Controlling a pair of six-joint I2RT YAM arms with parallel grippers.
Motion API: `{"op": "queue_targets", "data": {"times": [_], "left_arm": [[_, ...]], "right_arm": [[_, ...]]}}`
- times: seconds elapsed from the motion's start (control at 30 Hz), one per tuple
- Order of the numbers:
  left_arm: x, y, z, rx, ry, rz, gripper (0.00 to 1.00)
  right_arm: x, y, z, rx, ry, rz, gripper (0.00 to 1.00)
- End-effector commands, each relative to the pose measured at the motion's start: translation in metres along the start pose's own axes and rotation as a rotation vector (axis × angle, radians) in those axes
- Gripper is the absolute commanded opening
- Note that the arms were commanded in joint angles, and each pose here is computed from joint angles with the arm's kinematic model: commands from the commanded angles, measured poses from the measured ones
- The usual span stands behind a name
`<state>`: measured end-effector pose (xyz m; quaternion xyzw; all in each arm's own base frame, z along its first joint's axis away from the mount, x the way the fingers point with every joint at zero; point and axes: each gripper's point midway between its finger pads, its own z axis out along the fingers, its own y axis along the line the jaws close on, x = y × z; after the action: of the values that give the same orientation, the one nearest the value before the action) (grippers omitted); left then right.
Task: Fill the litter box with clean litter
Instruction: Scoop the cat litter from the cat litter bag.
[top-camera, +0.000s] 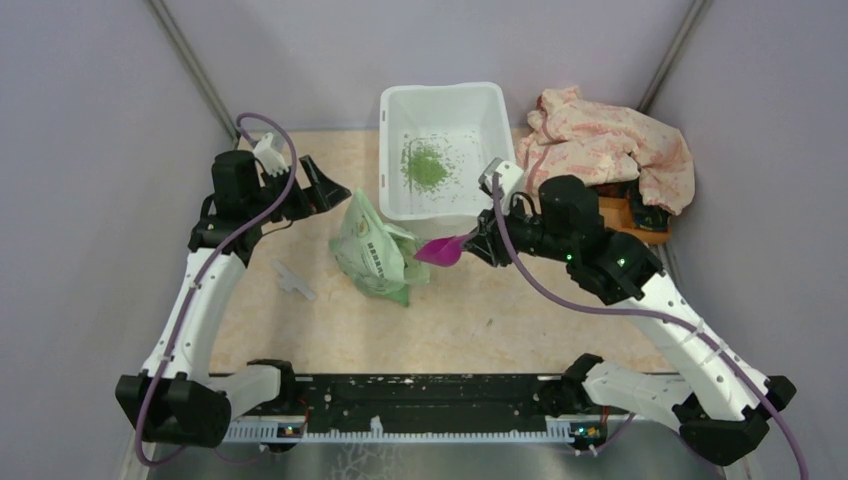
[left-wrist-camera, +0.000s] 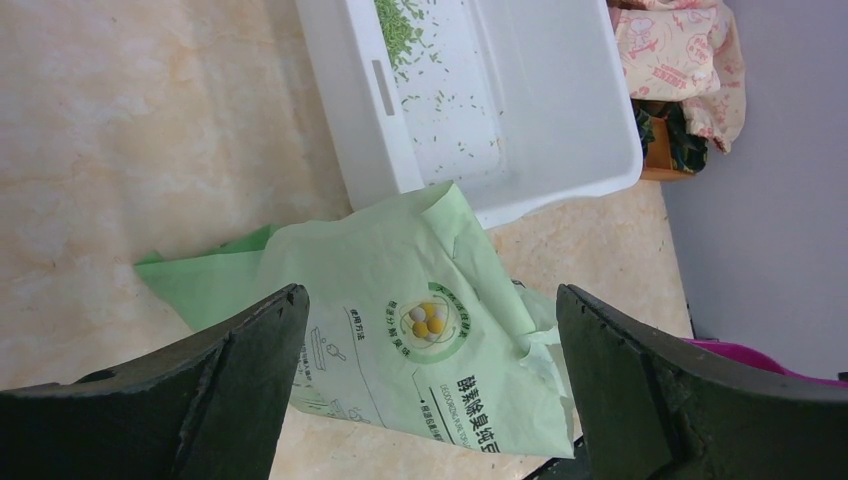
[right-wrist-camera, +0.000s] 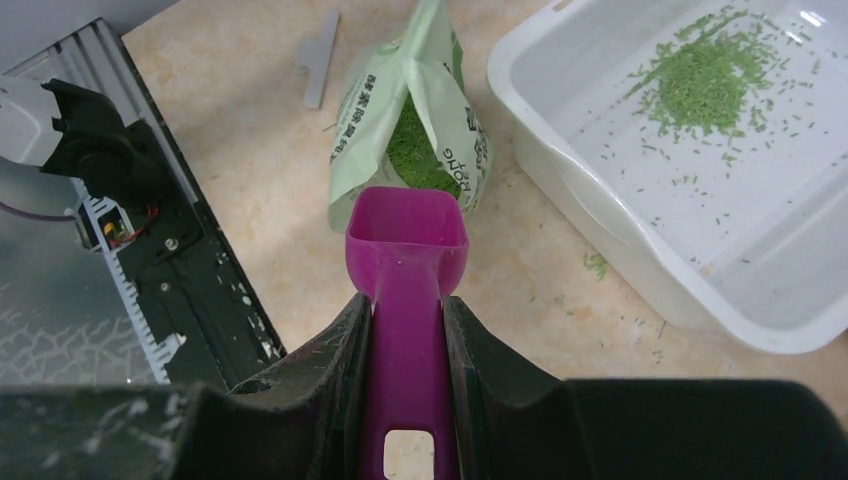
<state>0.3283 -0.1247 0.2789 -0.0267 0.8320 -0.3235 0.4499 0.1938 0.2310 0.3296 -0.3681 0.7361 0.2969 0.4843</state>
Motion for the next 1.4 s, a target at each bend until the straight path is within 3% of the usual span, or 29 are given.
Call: {"op": "queue_targets", "data": {"times": [0.0, 0.47, 1.0, 1.37], "left_arm": [[-0.011, -0.005, -0.01, -0.007, -0.041, 0.013, 0.99], [0.0, 0.0, -0.01, -0.01, -0.028, 0.012, 0.99], [0.011, 0.01, -0.008, -0.032, -0.01, 0.022, 0.99], [0.018, 0.016, -0.002, -0.035, 0.003, 0.01, 0.99]], "right_arm": [[-0.002, 0.009, 0.01, -0.042, -0.006, 0.003, 0.0], [-0.009, -0.006, 0.07, 0.061, 0.045, 0.019, 0.0], [0.013, -0.003, 0.142, 0.05, 0.316, 0.003, 0.0], [0.035, 0.011, 0.171, 0.017, 0.355, -0.047, 0.0]]}}
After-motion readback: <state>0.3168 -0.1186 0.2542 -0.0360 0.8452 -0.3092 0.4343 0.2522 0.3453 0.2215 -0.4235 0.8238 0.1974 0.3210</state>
